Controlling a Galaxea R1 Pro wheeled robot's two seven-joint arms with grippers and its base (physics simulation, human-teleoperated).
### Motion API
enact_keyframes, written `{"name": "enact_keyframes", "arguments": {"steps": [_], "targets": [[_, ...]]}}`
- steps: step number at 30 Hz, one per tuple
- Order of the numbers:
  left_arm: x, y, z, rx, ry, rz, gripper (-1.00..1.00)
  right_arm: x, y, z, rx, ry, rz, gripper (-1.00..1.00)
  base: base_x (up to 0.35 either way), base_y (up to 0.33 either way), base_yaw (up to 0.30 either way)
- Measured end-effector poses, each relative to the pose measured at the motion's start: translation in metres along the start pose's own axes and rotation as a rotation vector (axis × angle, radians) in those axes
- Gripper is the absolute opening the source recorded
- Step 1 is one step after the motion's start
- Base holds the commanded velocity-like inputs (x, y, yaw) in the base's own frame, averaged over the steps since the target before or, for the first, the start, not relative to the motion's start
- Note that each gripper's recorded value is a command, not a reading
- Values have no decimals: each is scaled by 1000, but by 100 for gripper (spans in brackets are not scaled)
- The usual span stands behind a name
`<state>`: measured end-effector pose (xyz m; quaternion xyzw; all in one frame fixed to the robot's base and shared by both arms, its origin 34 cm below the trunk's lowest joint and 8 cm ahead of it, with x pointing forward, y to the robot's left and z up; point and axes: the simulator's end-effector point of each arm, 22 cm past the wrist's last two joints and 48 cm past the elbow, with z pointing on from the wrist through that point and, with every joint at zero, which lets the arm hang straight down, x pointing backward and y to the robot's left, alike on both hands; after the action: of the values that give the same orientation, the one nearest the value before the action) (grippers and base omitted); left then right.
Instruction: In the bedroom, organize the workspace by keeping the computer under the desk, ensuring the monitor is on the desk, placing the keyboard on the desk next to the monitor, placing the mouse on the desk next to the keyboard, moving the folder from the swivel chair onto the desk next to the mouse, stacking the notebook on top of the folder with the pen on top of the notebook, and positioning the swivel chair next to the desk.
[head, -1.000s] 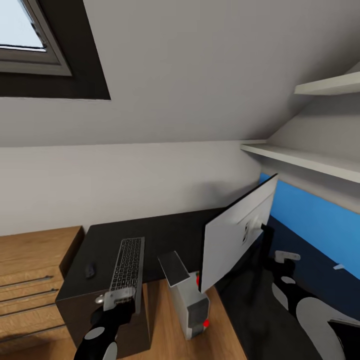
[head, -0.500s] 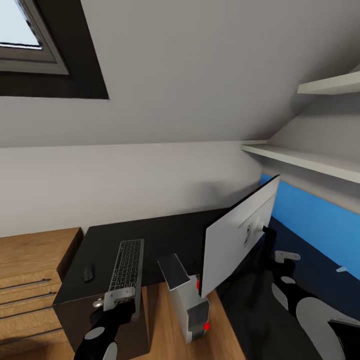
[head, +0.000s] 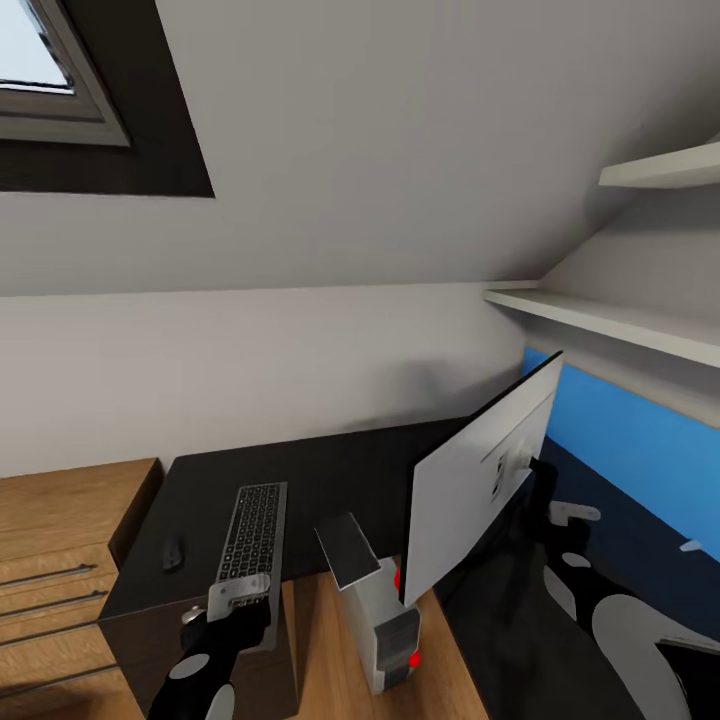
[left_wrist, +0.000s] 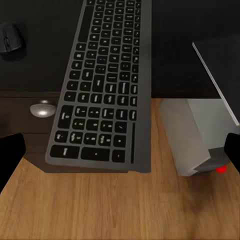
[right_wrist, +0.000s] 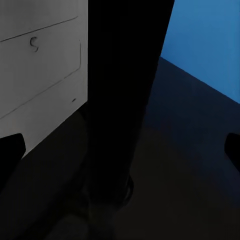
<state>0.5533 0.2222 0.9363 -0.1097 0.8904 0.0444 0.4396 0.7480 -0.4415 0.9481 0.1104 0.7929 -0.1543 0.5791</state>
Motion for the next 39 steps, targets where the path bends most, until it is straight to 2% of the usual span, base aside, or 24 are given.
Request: {"name": "enact_keyframes", "arguments": {"steps": [39], "targets": [[0, 1, 0, -2, -1, 1, 100, 0, -1, 0, 1, 0, -1, 100, 38, -15, 0]]}}
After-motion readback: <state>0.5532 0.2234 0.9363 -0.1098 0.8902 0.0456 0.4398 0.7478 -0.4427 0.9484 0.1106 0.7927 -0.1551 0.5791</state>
